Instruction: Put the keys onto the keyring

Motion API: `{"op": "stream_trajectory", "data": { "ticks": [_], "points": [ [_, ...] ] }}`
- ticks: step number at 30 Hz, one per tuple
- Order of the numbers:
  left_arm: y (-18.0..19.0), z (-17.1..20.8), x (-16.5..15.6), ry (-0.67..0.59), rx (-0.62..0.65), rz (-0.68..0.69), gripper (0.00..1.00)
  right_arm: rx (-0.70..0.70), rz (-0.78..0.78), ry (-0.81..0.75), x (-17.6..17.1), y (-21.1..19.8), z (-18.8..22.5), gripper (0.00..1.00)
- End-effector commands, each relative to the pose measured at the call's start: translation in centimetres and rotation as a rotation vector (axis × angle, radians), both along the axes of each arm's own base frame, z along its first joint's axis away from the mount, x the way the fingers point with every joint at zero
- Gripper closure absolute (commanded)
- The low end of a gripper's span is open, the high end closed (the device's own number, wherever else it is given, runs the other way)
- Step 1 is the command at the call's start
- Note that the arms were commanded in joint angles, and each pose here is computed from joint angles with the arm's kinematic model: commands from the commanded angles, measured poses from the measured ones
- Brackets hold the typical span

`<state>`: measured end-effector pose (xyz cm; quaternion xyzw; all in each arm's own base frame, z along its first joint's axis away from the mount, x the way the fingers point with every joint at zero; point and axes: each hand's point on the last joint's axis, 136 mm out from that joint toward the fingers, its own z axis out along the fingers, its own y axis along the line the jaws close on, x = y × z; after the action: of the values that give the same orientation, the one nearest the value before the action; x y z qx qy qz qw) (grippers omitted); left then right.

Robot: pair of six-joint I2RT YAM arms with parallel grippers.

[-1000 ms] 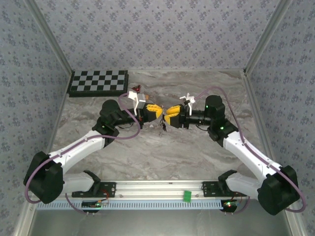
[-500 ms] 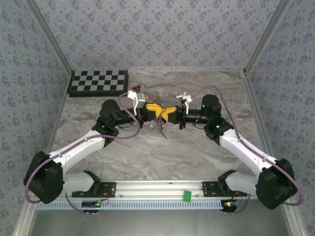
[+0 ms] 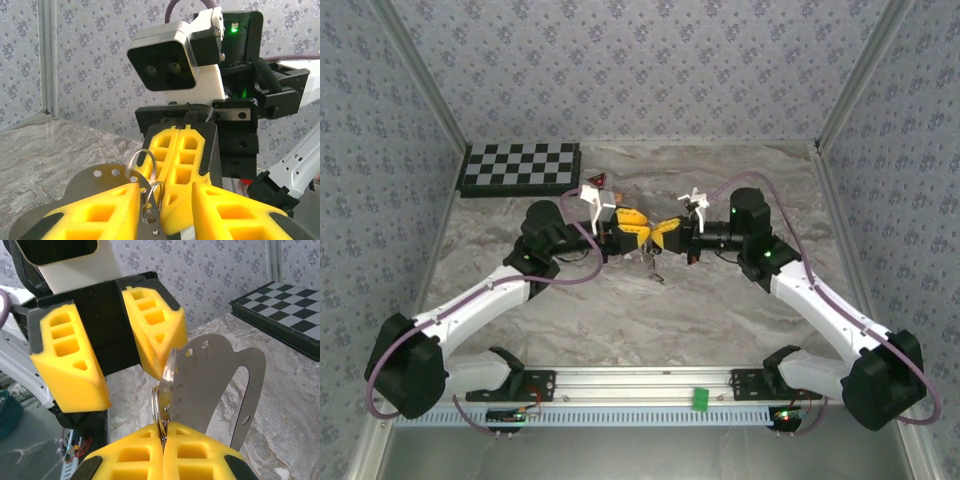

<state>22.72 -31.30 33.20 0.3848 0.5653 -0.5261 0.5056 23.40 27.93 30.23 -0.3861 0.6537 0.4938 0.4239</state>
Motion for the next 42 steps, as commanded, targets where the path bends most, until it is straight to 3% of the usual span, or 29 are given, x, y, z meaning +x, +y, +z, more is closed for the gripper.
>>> {"op": "stream_trajectory", "data": {
  "ticks": [1, 18, 28, 39, 42],
  "points": [
    [0.6, 2.5, -0.8, -0.068, -0.015, -0.027, 0.66, -0.054, 0.014, -0.05, -0.6, -0.6, 1.2, 1.0],
    [-0.1, -0.5, -0.9, -0.029, 0.117, -0.113, 0.66, -0.22, 0.089, 0.028, -1.2, -0.3, 0.2, 1.0],
    [-1.0, -1.8, -0.4, 0.019, 0.157, -0.149, 0.66, -0.245, 0.118, 0.038, -1.9, 0.1, -0.4, 1.0],
    [-1.4, -2.4, -1.2, 0.021, 0.185, -0.196, 0.77, -0.232, 0.118, 0.002, -1.7, 0.2, 0.8, 1.0],
    [-1.5, -2.2, -1.3, 0.017, 0.181, -0.2, 0.92, -0.236, 0.118, 0.008, -1.7, 0.2, 0.6, 1.0]
  ]
}}
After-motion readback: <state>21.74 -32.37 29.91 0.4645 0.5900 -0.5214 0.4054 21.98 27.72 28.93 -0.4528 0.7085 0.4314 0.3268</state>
